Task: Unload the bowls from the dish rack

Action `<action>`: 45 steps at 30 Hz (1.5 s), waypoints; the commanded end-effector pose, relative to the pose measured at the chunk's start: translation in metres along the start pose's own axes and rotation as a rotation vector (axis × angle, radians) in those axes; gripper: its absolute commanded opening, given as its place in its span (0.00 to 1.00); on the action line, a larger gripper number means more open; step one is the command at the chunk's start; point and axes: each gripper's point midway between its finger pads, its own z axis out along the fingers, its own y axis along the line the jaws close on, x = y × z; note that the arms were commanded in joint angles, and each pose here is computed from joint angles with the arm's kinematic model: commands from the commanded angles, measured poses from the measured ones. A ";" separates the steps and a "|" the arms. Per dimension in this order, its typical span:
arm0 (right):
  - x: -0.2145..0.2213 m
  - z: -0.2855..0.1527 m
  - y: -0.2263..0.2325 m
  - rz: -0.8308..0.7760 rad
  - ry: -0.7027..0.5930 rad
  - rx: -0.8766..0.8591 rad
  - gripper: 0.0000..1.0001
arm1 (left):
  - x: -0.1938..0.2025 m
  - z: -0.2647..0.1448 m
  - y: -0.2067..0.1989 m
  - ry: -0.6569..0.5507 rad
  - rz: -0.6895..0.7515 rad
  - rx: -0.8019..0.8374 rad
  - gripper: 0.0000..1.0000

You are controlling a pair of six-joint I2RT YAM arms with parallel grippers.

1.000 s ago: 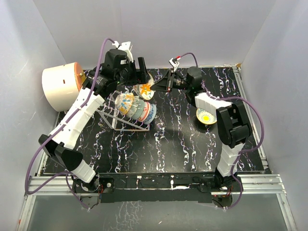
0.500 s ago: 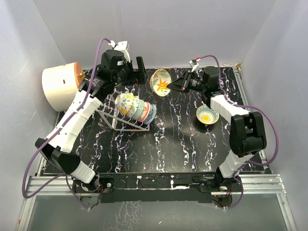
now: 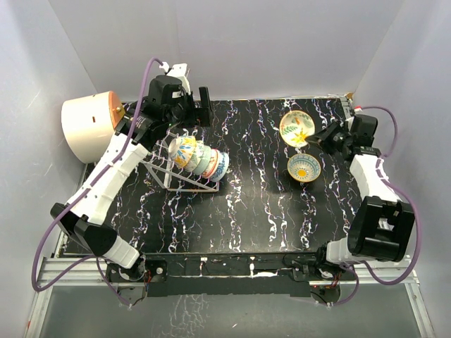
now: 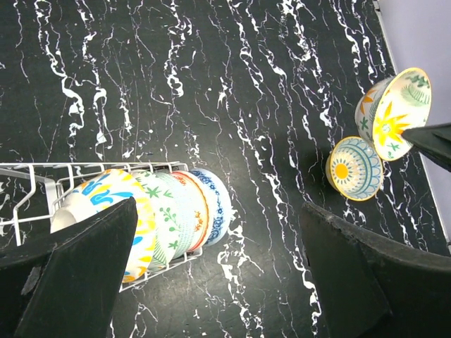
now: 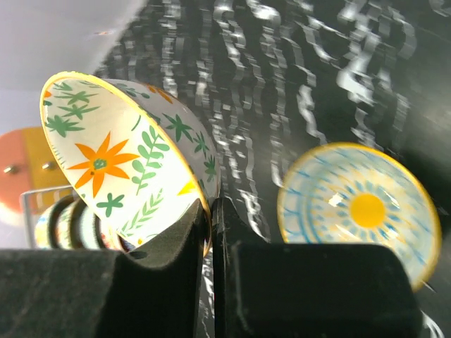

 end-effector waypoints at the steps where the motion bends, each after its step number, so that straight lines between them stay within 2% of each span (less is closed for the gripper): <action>1: 0.010 -0.023 -0.026 0.011 -0.020 0.149 0.07 | -0.001 -0.013 0.008 -0.017 0.035 -0.031 0.97; 9: 0.039 -0.036 -0.062 0.064 -0.012 0.284 0.07 | 0.004 -0.016 0.012 -0.018 0.032 -0.037 0.97; 29: 0.045 -0.055 -0.106 0.129 -0.065 0.536 0.07 | 0.018 -0.023 0.017 0.012 0.026 -0.041 0.97; 45: 0.059 -0.036 -0.113 0.190 0.030 0.513 0.07 | 0.018 -0.018 0.014 0.015 0.022 -0.032 0.97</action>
